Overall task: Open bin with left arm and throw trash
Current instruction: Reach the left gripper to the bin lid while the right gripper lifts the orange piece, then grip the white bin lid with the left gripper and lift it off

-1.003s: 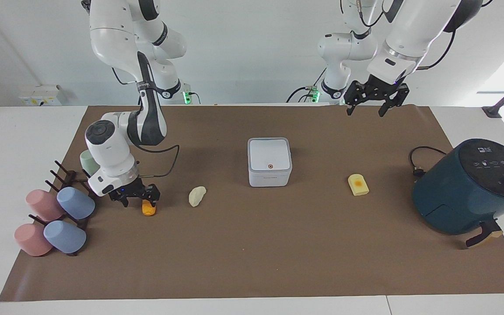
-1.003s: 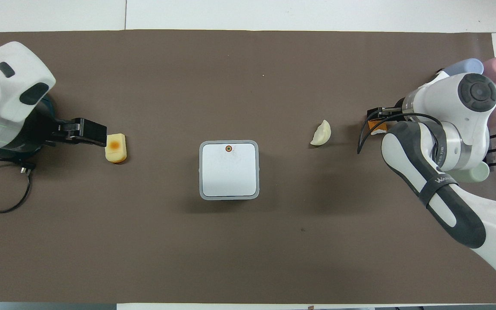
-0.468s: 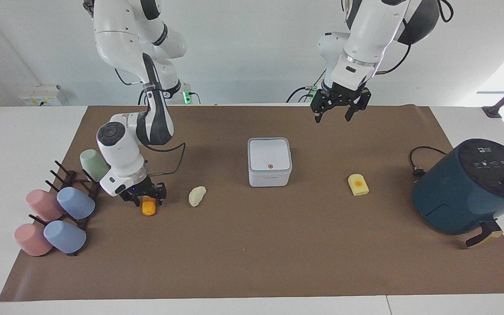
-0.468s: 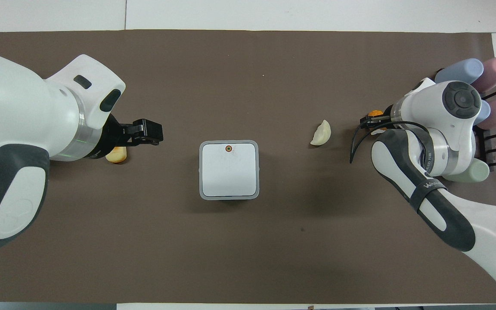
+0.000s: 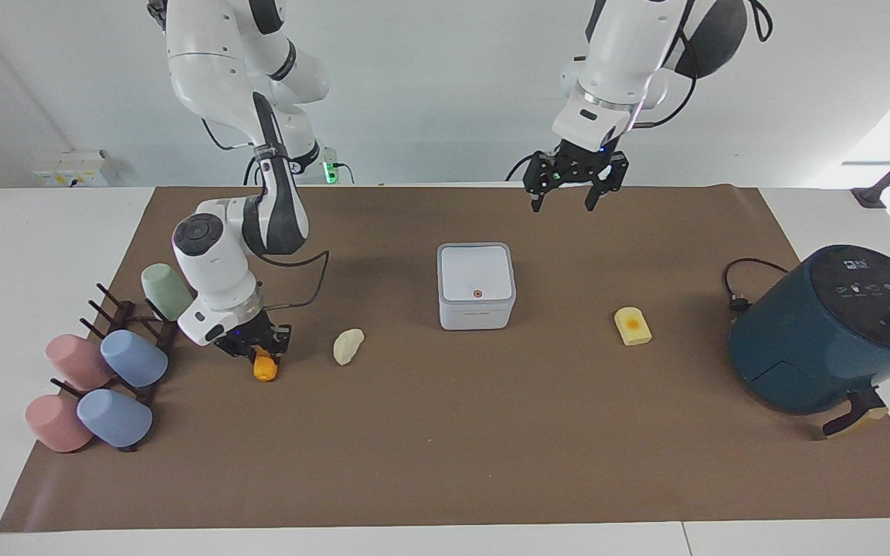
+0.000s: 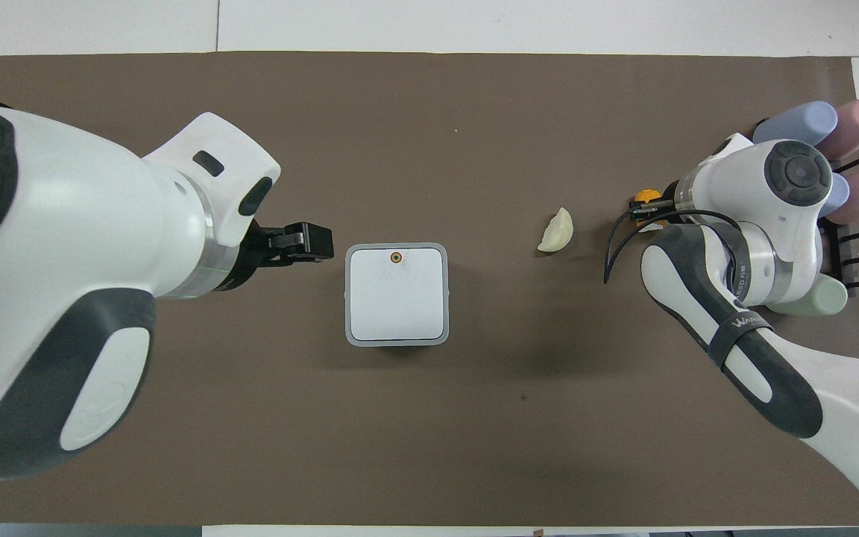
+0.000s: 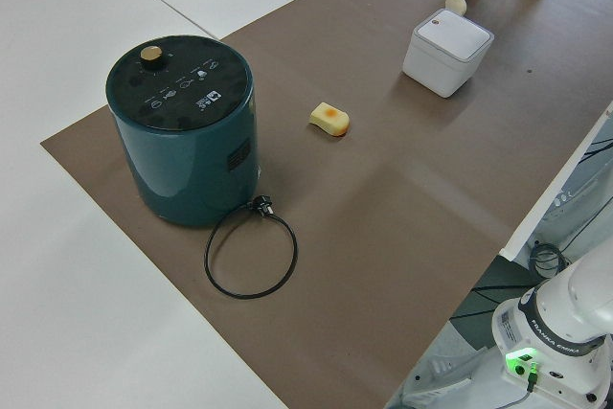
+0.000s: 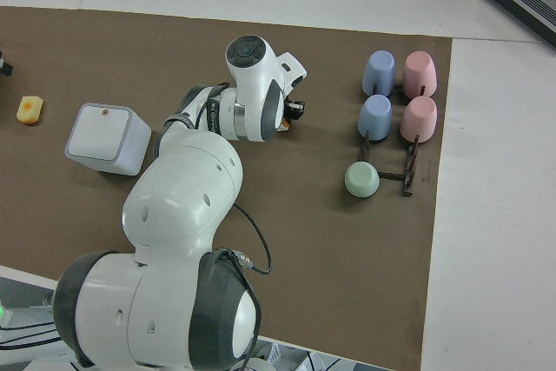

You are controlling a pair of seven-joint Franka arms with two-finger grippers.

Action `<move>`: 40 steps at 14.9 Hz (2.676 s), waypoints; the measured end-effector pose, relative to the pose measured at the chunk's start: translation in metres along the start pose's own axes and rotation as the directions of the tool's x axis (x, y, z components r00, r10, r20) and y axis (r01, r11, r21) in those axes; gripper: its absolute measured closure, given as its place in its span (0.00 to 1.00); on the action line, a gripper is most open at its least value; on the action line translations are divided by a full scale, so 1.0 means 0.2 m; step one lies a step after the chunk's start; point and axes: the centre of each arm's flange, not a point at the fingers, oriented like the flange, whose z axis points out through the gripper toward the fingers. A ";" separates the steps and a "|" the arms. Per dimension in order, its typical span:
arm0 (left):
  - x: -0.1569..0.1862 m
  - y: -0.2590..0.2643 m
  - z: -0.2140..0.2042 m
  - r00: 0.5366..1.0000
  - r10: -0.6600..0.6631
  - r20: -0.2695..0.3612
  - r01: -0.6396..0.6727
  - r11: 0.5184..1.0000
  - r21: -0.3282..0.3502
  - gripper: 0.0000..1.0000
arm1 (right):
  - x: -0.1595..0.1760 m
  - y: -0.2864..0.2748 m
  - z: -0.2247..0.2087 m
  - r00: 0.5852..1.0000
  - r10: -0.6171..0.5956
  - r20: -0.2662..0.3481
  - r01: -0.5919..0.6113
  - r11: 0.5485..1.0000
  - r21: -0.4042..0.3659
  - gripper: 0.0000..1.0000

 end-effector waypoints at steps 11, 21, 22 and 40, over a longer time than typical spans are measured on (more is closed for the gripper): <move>-0.02 0.43 0.83 0.989 0.102 0.110 -0.103 0.995 0.009 0.99 | 0.00 0.00 -0.46 0.996 0.048 -0.076 -0.048 0.999 -0.003 0.60; -0.03 0.40 1.04 0.988 0.098 0.115 -0.100 0.995 0.012 0.99 | -0.17 -0.03 -0.99 0.999 0.040 -0.036 -0.041 0.999 -0.012 0.60; -0.03 0.40 1.04 0.989 0.098 0.115 -0.100 0.995 0.012 0.99 | -0.21 -0.03 -1.05 0.999 0.041 -0.023 -0.041 0.999 -0.013 0.60; -0.03 0.39 0.98 0.986 0.121 0.117 -0.126 0.991 0.034 0.99 | -0.21 -0.03 -1.40 0.992 0.047 0.114 -0.045 0.999 -0.014 0.60</move>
